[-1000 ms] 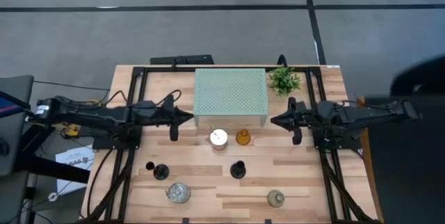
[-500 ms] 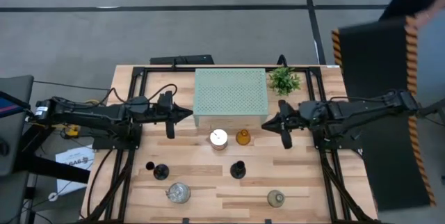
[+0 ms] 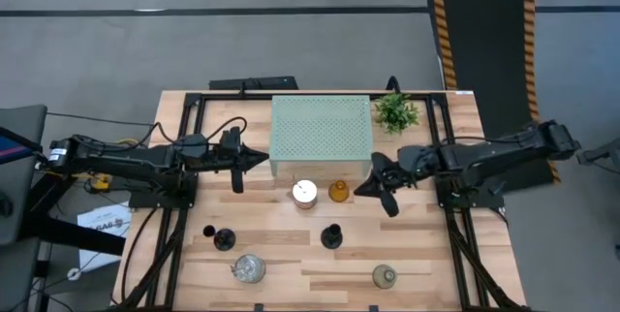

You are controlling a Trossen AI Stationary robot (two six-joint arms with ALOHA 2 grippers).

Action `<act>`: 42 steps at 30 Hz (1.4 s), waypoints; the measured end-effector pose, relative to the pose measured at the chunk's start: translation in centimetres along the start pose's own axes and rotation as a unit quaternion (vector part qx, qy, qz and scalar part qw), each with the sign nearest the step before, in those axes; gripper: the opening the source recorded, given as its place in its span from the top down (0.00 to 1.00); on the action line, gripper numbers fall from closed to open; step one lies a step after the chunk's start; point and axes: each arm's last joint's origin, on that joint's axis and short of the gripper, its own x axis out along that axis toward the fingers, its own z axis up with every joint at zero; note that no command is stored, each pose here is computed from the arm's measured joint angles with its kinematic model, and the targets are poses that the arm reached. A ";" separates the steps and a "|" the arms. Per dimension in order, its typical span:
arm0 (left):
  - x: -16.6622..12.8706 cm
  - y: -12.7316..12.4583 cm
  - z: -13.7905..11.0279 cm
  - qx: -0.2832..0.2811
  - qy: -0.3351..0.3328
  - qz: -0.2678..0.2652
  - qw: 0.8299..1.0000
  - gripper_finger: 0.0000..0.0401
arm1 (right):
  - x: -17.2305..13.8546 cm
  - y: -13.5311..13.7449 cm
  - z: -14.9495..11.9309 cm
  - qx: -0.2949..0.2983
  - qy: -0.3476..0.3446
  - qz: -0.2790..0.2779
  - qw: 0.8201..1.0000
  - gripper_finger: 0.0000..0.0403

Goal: Pick & Place candle stick holders
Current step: Put the black candle holder on the shelf

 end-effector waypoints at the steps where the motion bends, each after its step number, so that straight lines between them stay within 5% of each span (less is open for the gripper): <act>1: 0.0 0.0 0.0 0.000 0.000 0.000 1.000 0.98 | 0.3 0.1 -0.2 0.000 0.007 0.000 1.000 1.00; 20: 0.0 0.0 0.0 0.000 -0.001 0.000 1.000 0.97 | 5.9 4.1 -3.0 -0.042 0.116 0.028 0.992 0.99; 26: 0.0 0.0 0.0 0.000 -0.001 0.000 1.000 0.98 | 7.2 3.7 -4.2 -0.024 0.147 -0.018 0.989 0.86; 42: 0.0 0.0 0.0 -0.011 -0.001 0.000 1.000 0.97 | 7.9 4.1 -3.6 -0.021 0.097 -0.002 0.995 0.57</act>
